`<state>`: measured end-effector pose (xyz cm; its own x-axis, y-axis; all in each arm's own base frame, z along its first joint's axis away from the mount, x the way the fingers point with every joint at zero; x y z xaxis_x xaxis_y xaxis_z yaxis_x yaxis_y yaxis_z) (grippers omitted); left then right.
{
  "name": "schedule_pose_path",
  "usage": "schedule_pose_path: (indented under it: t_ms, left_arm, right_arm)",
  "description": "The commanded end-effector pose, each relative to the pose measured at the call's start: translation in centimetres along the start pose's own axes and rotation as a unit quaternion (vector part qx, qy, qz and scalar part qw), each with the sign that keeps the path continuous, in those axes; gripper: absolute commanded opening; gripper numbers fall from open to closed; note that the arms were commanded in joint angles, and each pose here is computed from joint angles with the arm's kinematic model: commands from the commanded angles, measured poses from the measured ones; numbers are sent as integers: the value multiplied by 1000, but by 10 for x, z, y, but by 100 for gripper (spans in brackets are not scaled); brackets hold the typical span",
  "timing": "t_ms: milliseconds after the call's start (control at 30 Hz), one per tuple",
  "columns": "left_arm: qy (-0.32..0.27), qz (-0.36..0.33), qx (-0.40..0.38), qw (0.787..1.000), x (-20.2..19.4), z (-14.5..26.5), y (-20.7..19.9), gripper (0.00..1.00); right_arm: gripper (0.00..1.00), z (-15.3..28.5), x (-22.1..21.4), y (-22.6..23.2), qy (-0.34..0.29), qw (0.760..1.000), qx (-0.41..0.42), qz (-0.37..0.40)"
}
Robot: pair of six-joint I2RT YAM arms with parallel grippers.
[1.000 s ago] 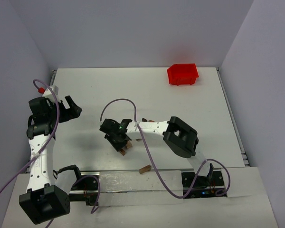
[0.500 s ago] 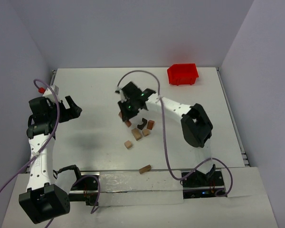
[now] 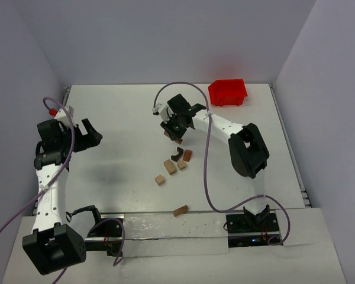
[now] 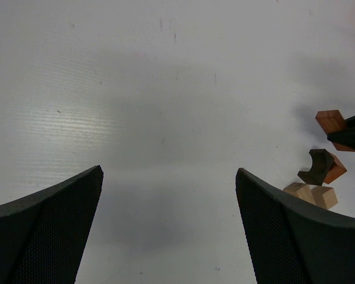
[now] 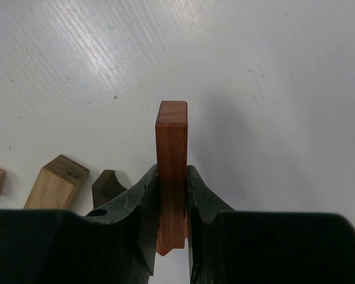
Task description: Build the wood block tower
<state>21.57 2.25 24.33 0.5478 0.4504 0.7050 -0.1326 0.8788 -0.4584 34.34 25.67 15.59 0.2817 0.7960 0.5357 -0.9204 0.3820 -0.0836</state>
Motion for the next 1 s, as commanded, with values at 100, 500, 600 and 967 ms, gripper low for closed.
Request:
schedule_pose_path:
  t_ms: [100,500,600,967]
  left_arm:
    - [-37,-24,-13,999,12,8,-5,99]
    - [-39,-20,-16,999,11,8,-5,99]
    - [-38,-21,-16,999,11,7,-5,99]
    - [-35,-16,-19,999,9,4,-4,99]
  right_arm:
    - [0,-33,-8,5,17,996,36,85]
    - [0,-35,-33,105,67,971,152,171]
    - [0,-30,-43,128,79,967,178,166]
    - [0,1,-25,143,16,982,189,14]
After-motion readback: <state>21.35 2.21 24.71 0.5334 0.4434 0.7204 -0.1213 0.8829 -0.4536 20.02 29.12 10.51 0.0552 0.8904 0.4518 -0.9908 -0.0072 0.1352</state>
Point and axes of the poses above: each gripper's point midway between its finger pads, its own z axis back along the fingers, its own y axis along the line the jaws close on, x = y × z, the point moved 10 cm from there along z, back along the fingers, and after that the axes turned 10 degrees about z, right-handed, at the moved point
